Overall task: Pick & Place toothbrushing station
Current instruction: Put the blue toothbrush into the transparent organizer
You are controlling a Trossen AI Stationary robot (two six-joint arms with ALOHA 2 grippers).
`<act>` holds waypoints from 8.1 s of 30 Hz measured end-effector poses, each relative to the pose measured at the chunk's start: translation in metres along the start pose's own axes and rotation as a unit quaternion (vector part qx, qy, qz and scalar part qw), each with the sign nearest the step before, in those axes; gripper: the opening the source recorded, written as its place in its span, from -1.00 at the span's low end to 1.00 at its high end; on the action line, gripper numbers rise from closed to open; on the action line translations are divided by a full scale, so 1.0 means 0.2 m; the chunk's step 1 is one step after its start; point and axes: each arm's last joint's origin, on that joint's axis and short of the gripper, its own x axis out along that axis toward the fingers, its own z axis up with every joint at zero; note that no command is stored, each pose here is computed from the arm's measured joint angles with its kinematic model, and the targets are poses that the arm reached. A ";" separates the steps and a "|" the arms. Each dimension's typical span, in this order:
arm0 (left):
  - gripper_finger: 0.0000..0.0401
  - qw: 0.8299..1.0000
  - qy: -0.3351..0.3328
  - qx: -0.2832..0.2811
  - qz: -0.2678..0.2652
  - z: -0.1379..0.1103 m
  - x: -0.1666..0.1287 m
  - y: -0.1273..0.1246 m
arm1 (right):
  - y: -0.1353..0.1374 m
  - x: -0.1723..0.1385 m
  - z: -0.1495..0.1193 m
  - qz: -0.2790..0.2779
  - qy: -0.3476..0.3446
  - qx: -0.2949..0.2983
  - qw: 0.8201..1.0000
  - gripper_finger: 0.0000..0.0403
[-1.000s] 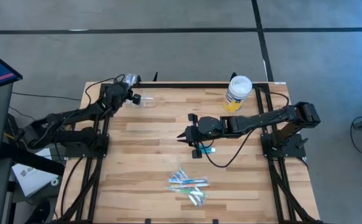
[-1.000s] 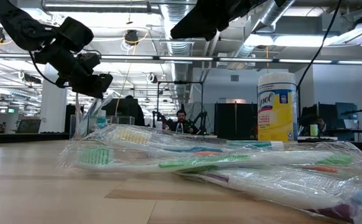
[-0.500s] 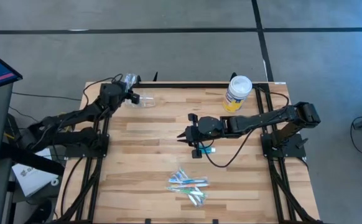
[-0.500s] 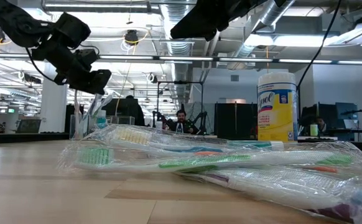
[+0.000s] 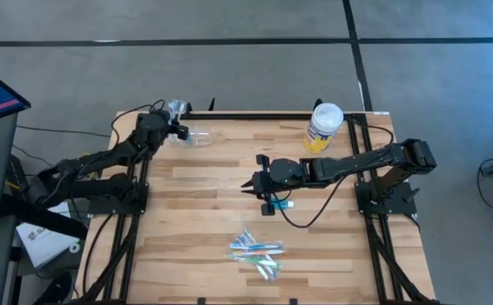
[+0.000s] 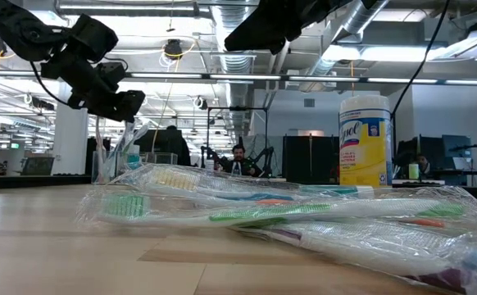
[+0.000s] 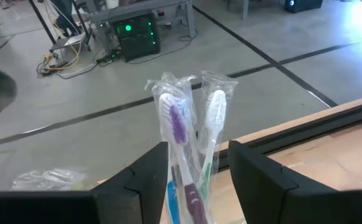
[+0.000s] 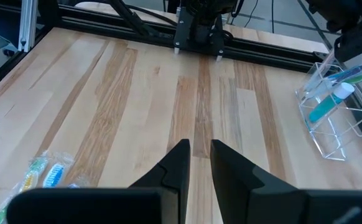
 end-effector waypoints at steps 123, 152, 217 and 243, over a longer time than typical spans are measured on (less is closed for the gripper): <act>-0.37 0.725 -0.024 0.108 -0.679 -0.26 -0.89 -0.67 | 0.57 0.45 -0.46 0.204 0.143 0.052 0.967 -0.70; -0.37 0.725 -0.024 0.108 -0.680 -0.26 -0.89 -0.67 | 0.55 0.45 -0.47 0.187 0.159 0.049 0.968 -0.41; -0.37 0.724 -0.141 0.073 -0.671 -0.16 -0.91 -0.67 | 0.34 0.04 0.25 0.073 -0.046 -0.076 0.993 -1.00; -0.37 0.719 -0.286 0.060 -0.630 -0.06 -0.94 -0.65 | 0.16 0.06 0.33 -0.015 -0.125 -0.058 0.990 -1.00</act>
